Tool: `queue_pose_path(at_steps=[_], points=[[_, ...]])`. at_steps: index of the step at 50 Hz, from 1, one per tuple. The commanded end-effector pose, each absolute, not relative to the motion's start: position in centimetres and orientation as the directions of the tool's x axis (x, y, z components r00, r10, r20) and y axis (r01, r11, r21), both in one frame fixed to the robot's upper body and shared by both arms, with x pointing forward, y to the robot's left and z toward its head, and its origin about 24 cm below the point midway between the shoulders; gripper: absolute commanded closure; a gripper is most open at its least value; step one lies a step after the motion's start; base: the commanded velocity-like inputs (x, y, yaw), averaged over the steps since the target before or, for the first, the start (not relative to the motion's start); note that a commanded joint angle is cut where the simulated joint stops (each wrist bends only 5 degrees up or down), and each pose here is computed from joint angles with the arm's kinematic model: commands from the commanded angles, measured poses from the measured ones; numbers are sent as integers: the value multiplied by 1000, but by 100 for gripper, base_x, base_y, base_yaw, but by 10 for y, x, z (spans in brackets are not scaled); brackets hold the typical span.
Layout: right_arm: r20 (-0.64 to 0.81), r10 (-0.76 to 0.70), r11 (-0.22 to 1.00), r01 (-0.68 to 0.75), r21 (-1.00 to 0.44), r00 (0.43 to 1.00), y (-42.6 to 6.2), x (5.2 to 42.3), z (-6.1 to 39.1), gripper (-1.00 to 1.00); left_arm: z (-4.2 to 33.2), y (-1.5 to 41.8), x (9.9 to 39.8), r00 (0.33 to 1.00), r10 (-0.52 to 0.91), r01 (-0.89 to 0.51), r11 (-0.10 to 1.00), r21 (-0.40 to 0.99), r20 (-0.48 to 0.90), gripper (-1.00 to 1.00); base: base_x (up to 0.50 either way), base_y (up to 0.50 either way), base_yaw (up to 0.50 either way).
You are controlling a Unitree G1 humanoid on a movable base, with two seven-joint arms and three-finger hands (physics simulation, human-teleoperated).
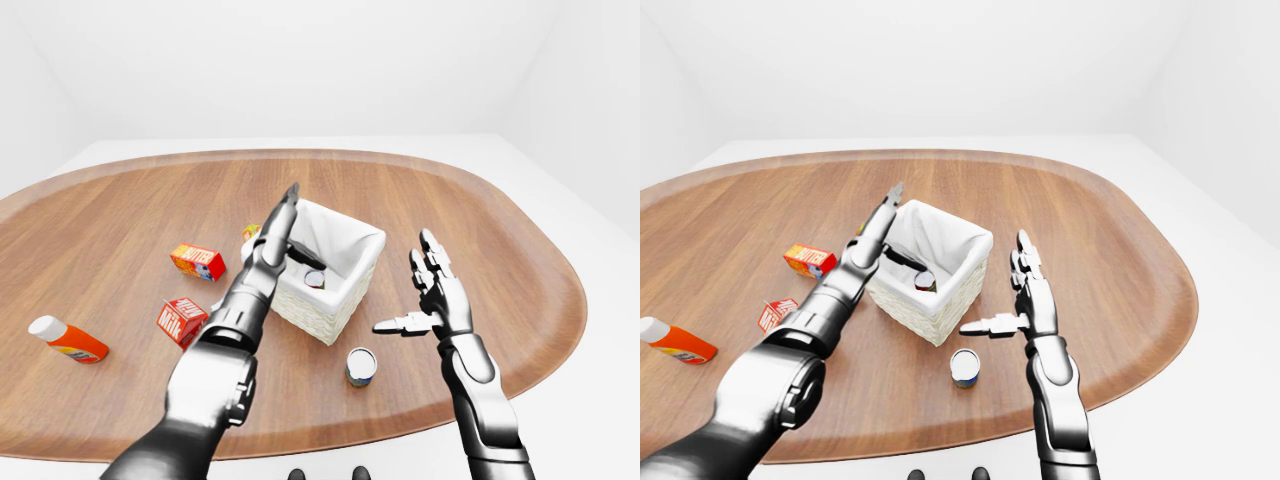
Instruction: Pick up the tomato sauce, and put it in the basket.
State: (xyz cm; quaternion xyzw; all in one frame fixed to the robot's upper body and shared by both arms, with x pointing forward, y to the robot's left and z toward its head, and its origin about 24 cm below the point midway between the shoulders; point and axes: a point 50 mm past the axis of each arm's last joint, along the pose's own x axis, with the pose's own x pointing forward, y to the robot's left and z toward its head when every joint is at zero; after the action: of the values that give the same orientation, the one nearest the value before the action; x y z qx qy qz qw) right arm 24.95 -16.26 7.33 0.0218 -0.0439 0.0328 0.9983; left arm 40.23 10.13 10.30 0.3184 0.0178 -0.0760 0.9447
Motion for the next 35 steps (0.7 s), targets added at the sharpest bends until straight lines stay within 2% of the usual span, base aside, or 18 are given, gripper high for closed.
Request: queue_pose_path(at_steps=[1,7,17,24,35], points=[[81,63,997,-66,39,995,-162,250,71,-100,121,105,403,988,-153,129,826,549,-1,-100,0,0,0],[74,64,997,-67,37,995,-162,250,70,-100,151,100,394,963,-225,117,848,517,151,-100,0,0,0],[71,64,997,-67,34,995,-162,250,69,-100,176,102,371,946,-234,103,874,475,226,-100,0,0,0],[70,64,997,-66,34,995,-162,250,68,-100,204,98,337,871,-298,93,881,464,392,-100,0,0,0],[70,62,997,-64,35,996,-162,251,68,-100,223,97,300,789,-337,79,884,460,513,-100,0,0,0]])
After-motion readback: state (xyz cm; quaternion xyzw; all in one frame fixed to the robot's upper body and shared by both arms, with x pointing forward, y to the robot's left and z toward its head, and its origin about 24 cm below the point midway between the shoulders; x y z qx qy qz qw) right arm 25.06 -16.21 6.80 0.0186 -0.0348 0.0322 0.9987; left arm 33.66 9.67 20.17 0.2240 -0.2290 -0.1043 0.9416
